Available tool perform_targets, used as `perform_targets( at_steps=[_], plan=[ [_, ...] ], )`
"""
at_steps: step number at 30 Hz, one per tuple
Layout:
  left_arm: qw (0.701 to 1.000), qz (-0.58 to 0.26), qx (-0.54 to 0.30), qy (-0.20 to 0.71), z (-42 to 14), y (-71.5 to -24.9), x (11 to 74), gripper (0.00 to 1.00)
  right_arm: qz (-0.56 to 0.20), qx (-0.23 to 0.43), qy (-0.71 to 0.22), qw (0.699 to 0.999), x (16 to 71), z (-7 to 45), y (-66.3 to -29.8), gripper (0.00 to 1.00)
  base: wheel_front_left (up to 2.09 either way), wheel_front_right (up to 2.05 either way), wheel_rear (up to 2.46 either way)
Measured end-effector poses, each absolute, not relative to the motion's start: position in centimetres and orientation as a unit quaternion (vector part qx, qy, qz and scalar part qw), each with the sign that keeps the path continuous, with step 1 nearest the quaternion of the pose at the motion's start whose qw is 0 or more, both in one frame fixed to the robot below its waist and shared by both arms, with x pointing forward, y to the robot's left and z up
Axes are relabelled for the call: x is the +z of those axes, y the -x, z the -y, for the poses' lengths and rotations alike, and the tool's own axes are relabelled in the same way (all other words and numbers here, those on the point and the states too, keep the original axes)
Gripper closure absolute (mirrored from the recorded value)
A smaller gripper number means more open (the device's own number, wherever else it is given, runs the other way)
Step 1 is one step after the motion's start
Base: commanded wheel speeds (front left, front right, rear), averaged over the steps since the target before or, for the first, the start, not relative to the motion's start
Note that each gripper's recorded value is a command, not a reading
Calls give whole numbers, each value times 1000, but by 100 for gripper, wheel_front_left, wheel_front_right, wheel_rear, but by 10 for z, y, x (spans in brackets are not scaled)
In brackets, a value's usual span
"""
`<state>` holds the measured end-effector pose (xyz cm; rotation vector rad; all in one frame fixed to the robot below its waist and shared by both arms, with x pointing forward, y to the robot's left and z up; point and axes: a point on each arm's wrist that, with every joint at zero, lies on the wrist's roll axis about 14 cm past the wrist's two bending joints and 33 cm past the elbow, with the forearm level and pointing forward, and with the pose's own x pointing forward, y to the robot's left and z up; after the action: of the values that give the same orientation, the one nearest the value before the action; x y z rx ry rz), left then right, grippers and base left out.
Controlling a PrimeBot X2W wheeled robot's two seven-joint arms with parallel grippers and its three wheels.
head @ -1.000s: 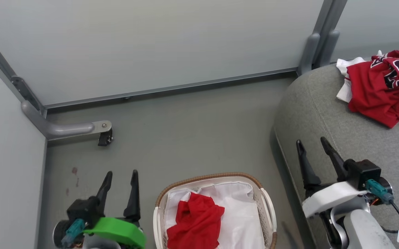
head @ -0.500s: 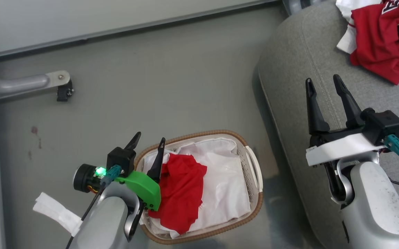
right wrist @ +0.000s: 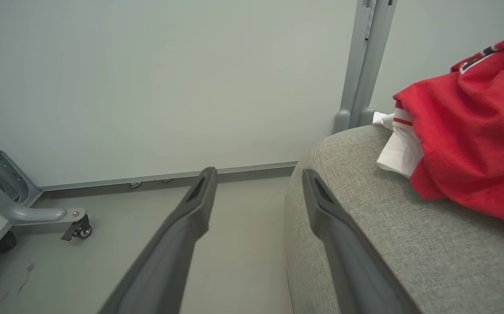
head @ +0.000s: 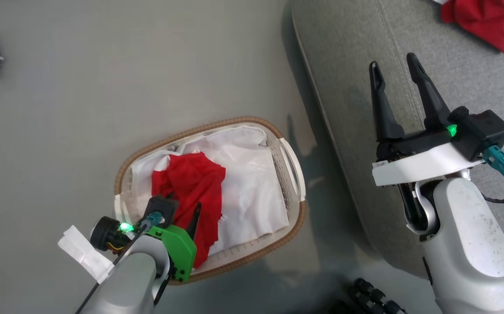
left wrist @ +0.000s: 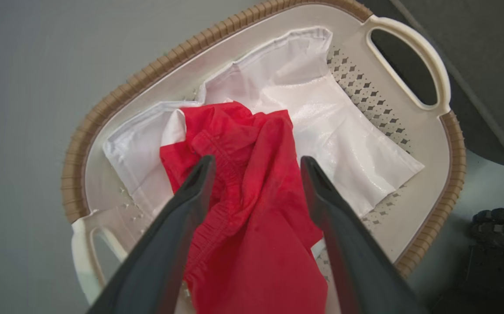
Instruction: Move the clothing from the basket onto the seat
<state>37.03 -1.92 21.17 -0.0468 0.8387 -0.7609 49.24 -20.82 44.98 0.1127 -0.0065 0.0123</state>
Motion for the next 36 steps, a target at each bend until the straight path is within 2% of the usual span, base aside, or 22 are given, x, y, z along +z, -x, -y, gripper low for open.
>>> perform_targets(
  at_steps=[7,18,19,20,21,22,36],
  plan=[
    [806,-457,-375,20,27,-352,169,0,-30,10,-45,999,420,209,-497,0,0,0,0],
    [770,-511,-382,11,30,-340,130,2,-59,4,-46,997,392,214,-498,0,0,0,0],
    [766,-515,-384,12,32,-336,130,32,-59,4,-45,997,392,215,-499,0,0,0,0],
    [764,-517,-386,13,34,-335,130,66,-59,3,-45,997,392,215,-499,0,0,0,0],
    [763,-518,-386,13,34,-334,130,95,-58,3,-46,997,393,215,-499,0,0,0,0],
    [763,-518,-386,14,34,-333,131,100,-58,4,-46,997,393,215,-499,0,0,0,0],
    [796,-453,-401,32,51,-353,175,100,-35,5,-47,998,417,213,-495,0,0,0,0]
  ],
)
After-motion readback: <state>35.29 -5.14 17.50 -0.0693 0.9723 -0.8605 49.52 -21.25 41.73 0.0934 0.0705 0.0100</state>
